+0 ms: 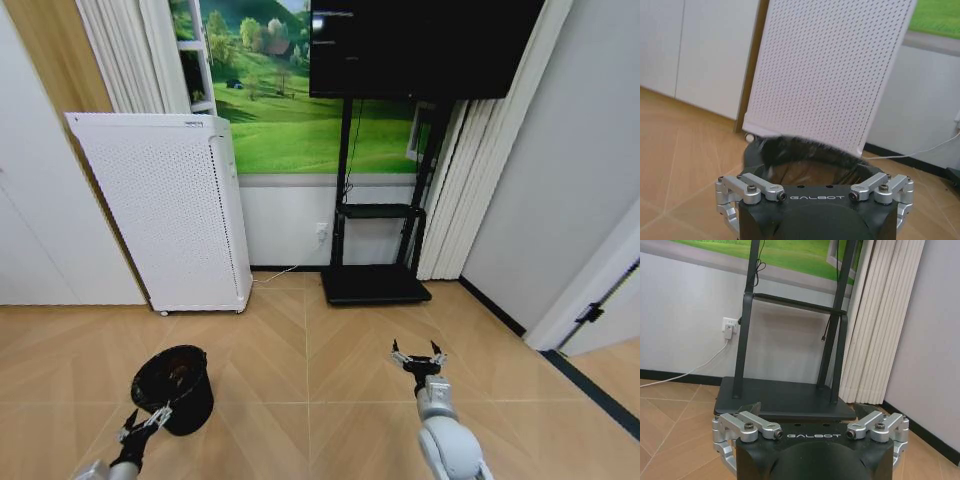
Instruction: Pick up the trash bin and place the garbage on the floor into it.
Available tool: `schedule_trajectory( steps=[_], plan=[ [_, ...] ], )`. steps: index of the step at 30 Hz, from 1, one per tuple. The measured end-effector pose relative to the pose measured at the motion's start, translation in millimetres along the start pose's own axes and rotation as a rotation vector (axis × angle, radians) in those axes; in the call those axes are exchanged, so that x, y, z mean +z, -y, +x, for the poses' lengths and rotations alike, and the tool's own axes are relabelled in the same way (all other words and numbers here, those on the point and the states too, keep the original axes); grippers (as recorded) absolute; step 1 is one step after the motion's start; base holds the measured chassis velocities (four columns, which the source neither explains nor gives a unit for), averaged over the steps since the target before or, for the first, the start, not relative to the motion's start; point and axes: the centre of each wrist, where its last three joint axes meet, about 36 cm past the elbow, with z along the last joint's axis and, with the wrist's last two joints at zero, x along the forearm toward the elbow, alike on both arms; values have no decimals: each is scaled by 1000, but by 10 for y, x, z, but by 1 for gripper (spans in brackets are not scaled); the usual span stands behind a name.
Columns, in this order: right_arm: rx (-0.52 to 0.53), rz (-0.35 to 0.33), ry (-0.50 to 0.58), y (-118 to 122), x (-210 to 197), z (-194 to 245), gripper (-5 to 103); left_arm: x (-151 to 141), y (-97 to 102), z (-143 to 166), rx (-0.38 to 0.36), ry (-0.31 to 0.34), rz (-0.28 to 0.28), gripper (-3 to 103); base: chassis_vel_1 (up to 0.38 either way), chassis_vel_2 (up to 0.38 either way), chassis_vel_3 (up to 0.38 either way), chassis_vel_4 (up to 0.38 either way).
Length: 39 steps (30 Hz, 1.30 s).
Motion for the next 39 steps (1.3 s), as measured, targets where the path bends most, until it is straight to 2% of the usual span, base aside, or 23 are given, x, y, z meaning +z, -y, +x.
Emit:
schedule_trajectory(
  steps=[4,6,8,10,12,13,16,18,20,23,31,39],
  plan=[
    [0,-3,0,-6,-1,13,100,-192,111,-73,24,26,-19,100,0,0,0,0],
    [5,-5,6,5,-18,17,100,-393,304,-98,57,39,-27,100,0,0,0,0],
    [7,-7,8,11,-26,18,100,-445,366,-101,66,44,-32,100,0,0,0,0],
    [11,-16,13,34,-51,27,100,-601,540,-95,93,63,-55,100,0,0,0,0],
    [13,-26,17,48,-70,36,100,-678,616,-88,105,73,-63,100,0,0,0,0],
    [15,-44,21,69,-115,57,100,-799,723,-72,116,73,-82,100,0,0,0,0],
    [13,-66,24,86,-178,88,100,-921,827,-54,119,73,-108,100,0,0,0,0],
    [10,-89,32,110,-276,141,100,-1108,993,-19,120,64,-147,100,0,0,0,0],
    [14,-95,40,127,-312,157,100,-1231,1125,-4,129,59,-141,100,0,0,0,0],
    [19,-97,44,140,-319,159,100,-1279,1183,-20,127,54,-135,100,0,0,0,0],
    [32,-97,57,223,-295,165,100,-1452,1222,23,103,64,-184,100,0,0,0,0],
    [51,-90,75,352,-283,201,100,-1518,1297,111,116,57,-200,100,0,0,0,0]
  ],
)
